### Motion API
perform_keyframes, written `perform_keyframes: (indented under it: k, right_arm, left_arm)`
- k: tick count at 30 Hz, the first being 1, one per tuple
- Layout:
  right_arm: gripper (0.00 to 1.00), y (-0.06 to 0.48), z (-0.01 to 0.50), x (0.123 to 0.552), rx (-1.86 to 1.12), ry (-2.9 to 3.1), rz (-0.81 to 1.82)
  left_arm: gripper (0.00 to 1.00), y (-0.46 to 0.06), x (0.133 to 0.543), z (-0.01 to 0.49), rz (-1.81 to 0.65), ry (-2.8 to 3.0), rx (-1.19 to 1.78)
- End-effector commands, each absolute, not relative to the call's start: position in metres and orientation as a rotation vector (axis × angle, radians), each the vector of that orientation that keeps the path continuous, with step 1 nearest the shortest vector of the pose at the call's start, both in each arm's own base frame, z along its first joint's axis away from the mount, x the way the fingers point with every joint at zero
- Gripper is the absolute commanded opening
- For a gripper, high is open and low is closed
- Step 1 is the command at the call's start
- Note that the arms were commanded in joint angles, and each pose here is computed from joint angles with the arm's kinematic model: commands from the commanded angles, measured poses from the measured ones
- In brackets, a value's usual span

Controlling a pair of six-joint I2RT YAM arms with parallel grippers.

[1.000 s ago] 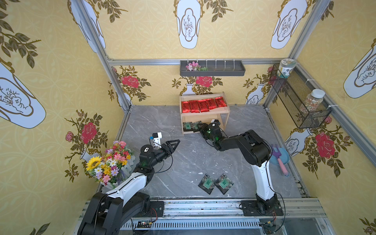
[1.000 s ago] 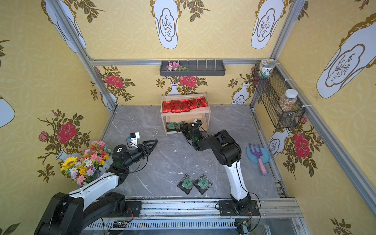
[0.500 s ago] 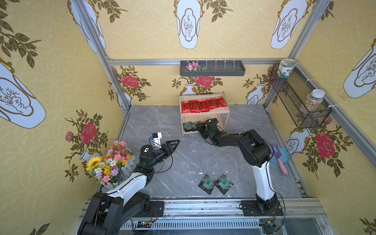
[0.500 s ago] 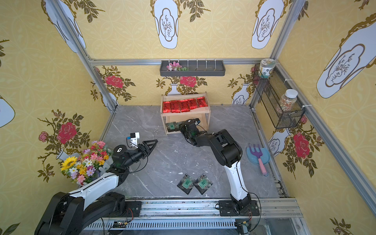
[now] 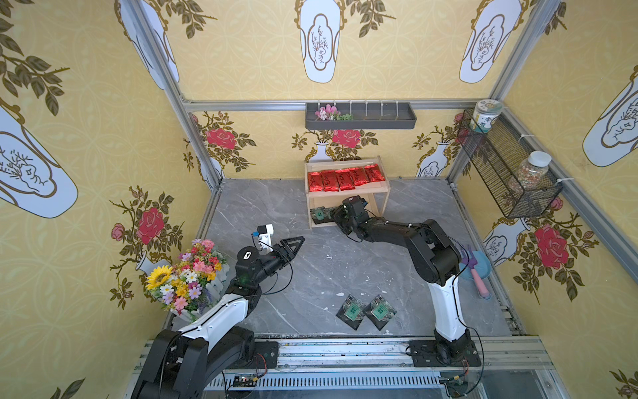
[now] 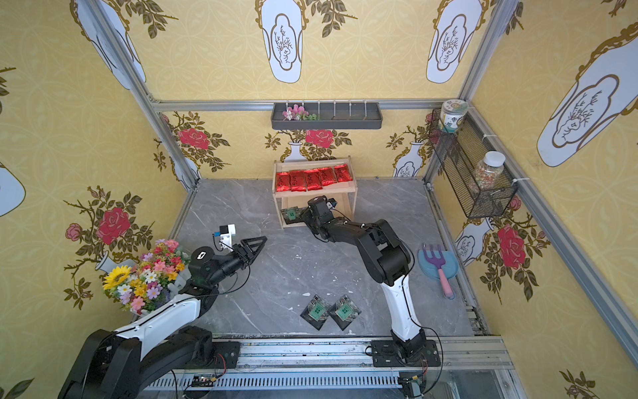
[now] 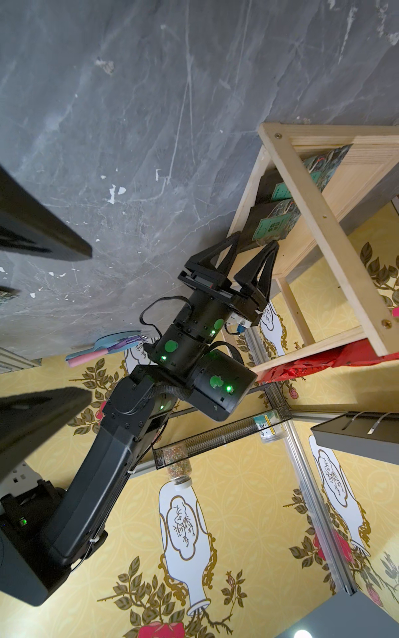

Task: Place the tea bags on the shelf by color
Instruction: Place the tea bag on the shelf.

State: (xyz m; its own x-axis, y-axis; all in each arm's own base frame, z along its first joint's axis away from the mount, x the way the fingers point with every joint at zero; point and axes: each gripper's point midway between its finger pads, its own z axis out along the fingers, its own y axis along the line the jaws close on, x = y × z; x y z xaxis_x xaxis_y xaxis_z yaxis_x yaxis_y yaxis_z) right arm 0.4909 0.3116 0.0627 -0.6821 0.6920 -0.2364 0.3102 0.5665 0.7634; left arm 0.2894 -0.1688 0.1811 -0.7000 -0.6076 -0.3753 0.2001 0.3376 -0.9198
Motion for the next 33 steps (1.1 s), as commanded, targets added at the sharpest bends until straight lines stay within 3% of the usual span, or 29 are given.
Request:
perform_keyframes:
  k: [1,16,21,26,33]
  right_arm:
    - [0.63,0.301,0.039,0.469,0.794,2.415,0.836]
    - [0.65,0.307,0.056,0.455,0.634,2.449,0.838]
    - [0.65,0.315,0.073,0.437,0.448,2.452,0.836]
    - [0.65,0.323,0.095,0.391,0.115,2.460,0.781]
    - [0.66,0.323,0.089,0.288,-0.439,2.523,0.588]
  left_arm:
    - [0.64,-0.167,0.290,0.181,-1.422,1.879,-0.343]
    - [0.64,-0.163,0.290,0.184,-1.385,1.875,-0.343]
    - [0.64,-0.162,0.290,0.181,-1.365,1.882,-0.339]
    - [0.64,-0.163,0.290,0.178,-1.347,1.908,-0.325]
    - [0.63,-0.171,0.277,0.152,-1.335,1.983,-0.326]
